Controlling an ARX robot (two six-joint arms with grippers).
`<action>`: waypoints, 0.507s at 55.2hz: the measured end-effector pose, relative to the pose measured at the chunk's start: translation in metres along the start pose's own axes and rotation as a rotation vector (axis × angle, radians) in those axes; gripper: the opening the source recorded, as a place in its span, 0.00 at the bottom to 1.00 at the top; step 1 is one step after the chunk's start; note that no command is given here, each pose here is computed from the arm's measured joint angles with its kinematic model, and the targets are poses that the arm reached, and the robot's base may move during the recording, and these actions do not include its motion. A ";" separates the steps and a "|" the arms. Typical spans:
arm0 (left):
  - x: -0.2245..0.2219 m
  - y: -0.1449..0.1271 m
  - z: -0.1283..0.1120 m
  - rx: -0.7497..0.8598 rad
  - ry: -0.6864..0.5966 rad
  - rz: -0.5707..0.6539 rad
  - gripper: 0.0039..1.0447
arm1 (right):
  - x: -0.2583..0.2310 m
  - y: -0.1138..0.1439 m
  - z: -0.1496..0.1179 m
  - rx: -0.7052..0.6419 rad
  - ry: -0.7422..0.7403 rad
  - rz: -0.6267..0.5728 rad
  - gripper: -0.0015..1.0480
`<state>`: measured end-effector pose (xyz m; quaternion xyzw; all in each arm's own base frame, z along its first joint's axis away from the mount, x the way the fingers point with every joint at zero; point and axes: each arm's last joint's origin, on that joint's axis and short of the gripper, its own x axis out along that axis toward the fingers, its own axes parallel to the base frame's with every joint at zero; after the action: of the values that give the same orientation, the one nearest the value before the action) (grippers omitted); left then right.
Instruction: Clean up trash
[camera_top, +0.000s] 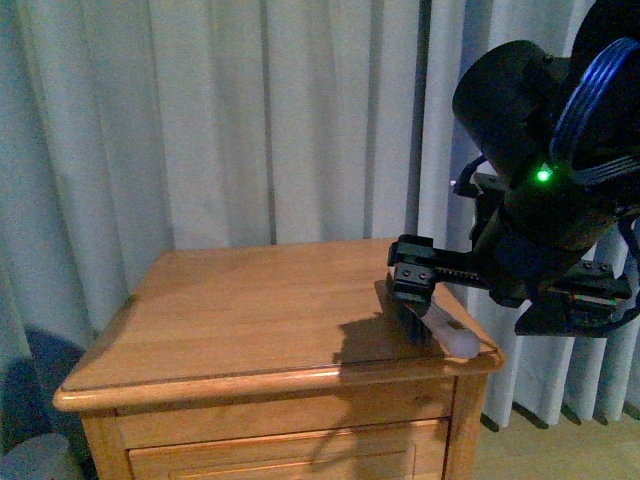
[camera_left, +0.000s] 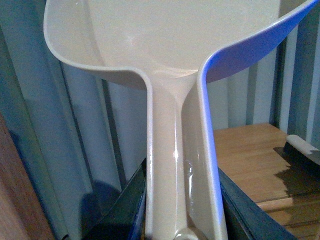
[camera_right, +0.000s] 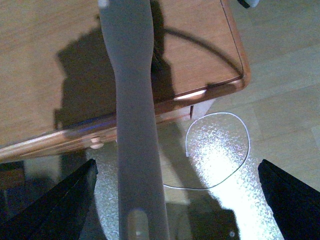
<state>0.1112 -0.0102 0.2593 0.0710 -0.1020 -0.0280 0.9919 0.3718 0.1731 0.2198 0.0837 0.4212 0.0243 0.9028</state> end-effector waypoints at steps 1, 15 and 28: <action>0.000 0.000 0.000 0.000 0.000 0.000 0.26 | 0.002 0.001 0.000 0.005 0.005 0.001 0.93; 0.000 0.000 0.000 0.000 0.000 0.000 0.26 | 0.023 0.005 -0.002 0.028 0.038 -0.004 0.93; 0.000 0.000 0.000 0.000 0.000 0.000 0.26 | 0.034 0.006 -0.006 0.040 0.054 -0.024 0.84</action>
<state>0.1112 -0.0102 0.2593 0.0710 -0.1020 -0.0280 0.9919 0.3890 0.1836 0.1910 0.0958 0.4467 0.0073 0.8895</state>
